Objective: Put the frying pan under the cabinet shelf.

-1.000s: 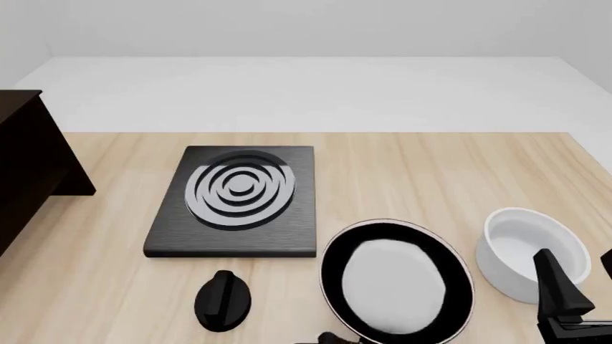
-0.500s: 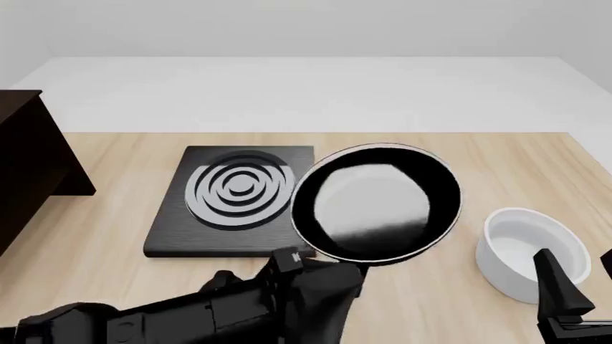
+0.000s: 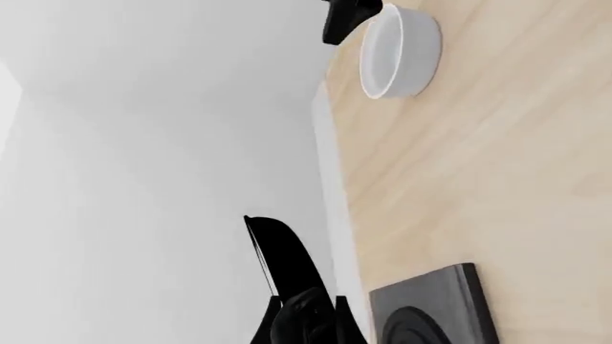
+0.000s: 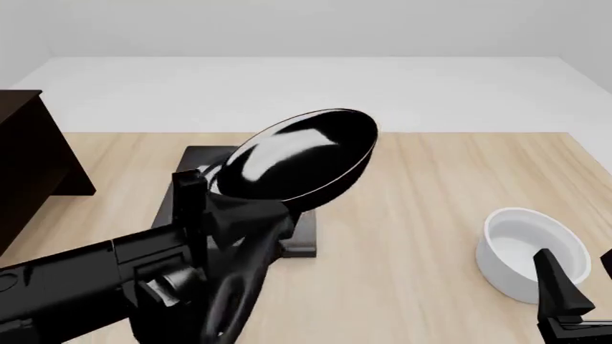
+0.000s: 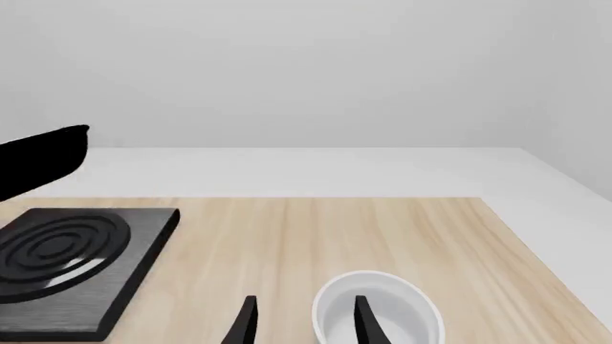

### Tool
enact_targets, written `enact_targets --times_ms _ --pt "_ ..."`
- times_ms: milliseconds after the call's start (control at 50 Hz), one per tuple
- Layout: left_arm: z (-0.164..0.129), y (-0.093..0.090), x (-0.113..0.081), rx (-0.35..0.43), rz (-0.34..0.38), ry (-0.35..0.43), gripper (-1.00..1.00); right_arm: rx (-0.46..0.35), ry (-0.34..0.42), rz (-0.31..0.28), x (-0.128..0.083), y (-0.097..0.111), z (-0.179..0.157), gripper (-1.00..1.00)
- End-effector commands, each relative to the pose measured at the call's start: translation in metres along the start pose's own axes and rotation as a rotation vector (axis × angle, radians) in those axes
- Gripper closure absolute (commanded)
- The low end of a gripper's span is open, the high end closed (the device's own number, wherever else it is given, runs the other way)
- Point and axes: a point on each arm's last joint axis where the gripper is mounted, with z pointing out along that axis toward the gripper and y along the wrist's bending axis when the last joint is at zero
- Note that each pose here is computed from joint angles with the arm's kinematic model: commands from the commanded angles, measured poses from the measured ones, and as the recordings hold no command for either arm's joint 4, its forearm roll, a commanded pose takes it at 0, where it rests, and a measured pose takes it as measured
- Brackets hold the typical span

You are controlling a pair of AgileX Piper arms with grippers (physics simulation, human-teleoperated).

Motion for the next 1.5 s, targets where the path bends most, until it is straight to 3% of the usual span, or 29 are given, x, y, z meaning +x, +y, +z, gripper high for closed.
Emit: enact_targets --times_ms 20,180,420,520,1500 --pt "-0.035 0.017 0.012 -0.026 0.029 0.084 1.0 0.0 0.0 0.0 0.0 0.0 0.0 -1.0" --pt "-0.063 0.024 0.016 -0.002 -0.007 0.137 1.0 0.0 0.0 0.0 0.0 0.0 0.0 -1.0" --pt "-0.092 0.004 0.02 -0.009 0.078 0.185 1.0 0.0 0.0 0.0 0.0 0.0 0.0 -1.0" --pt "-0.099 0.002 0.02 -0.019 0.079 0.196 1.0 0.0 0.0 0.0 0.0 0.0 0.0 -1.0" --pt "-0.151 -0.042 0.02 -0.044 -0.095 0.336 1.0 0.0 0.0 0.0 0.0 0.0 0.0 -1.0"
